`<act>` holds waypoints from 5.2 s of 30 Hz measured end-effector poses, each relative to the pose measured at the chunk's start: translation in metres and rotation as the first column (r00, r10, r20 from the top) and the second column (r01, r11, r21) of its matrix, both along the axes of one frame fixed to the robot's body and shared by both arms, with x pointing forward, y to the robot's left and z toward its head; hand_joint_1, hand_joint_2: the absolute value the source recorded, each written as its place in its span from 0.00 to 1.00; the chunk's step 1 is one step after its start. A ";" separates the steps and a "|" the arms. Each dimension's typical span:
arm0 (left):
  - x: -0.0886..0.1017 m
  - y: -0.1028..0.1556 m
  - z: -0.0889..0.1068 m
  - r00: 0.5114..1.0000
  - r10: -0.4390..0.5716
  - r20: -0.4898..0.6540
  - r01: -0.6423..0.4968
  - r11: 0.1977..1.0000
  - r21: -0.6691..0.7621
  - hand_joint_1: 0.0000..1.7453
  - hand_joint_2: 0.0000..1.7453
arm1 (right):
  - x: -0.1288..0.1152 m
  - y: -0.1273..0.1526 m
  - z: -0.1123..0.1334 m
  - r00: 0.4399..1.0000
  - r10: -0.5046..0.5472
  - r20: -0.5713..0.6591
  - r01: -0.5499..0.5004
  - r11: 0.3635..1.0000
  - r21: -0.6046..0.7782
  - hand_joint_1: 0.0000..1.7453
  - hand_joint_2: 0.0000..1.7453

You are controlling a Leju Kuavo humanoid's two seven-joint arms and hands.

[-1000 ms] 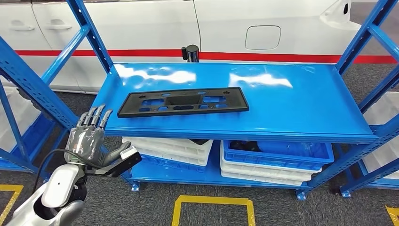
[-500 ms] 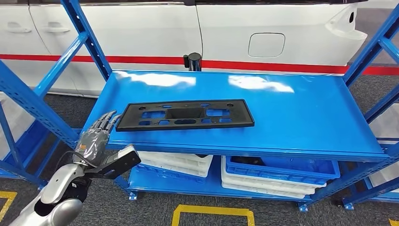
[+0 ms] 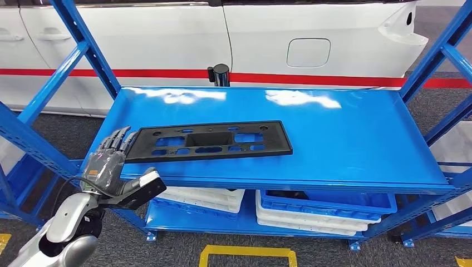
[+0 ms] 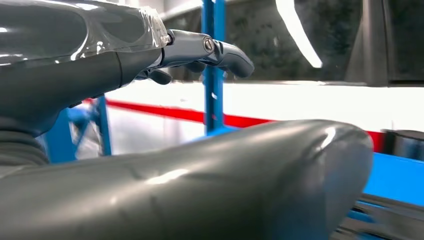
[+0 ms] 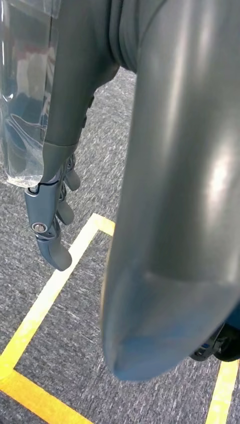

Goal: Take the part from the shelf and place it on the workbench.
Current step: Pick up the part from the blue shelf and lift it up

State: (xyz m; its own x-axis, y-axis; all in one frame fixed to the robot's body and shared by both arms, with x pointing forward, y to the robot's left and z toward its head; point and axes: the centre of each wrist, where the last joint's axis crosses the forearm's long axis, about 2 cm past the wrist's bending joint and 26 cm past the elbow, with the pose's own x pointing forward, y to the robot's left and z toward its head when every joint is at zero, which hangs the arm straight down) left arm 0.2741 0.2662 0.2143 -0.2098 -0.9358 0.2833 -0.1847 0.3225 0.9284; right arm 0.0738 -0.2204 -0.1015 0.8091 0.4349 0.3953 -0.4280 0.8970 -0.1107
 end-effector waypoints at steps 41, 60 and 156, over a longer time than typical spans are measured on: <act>0.028 0.009 -0.020 0.992 0.021 -0.122 0.010 0.969 0.248 0.00 1.00 | 0.005 0.001 0.001 0.998 0.059 -0.003 -0.059 0.998 0.004 0.00 0.00; 0.058 -0.042 -0.020 0.985 -0.139 -0.099 0.164 0.935 0.313 0.00 1.00 | 0.015 0.009 0.004 0.995 0.095 0.004 -0.095 0.995 0.018 0.00 0.00; -0.031 -0.107 0.052 0.641 -0.567 0.517 0.691 0.133 -0.710 1.00 1.00 | 0.003 0.016 0.003 0.999 -0.006 0.045 0.005 1.000 0.018 0.00 0.00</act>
State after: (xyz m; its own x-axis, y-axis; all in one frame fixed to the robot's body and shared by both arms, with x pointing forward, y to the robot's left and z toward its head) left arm 0.2431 0.1591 0.2665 -0.6866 0.2247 0.6915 0.4145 0.9023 0.1183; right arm 0.0768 -0.2049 -0.0986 0.7927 0.4232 0.4388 -0.4180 0.9013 -0.1141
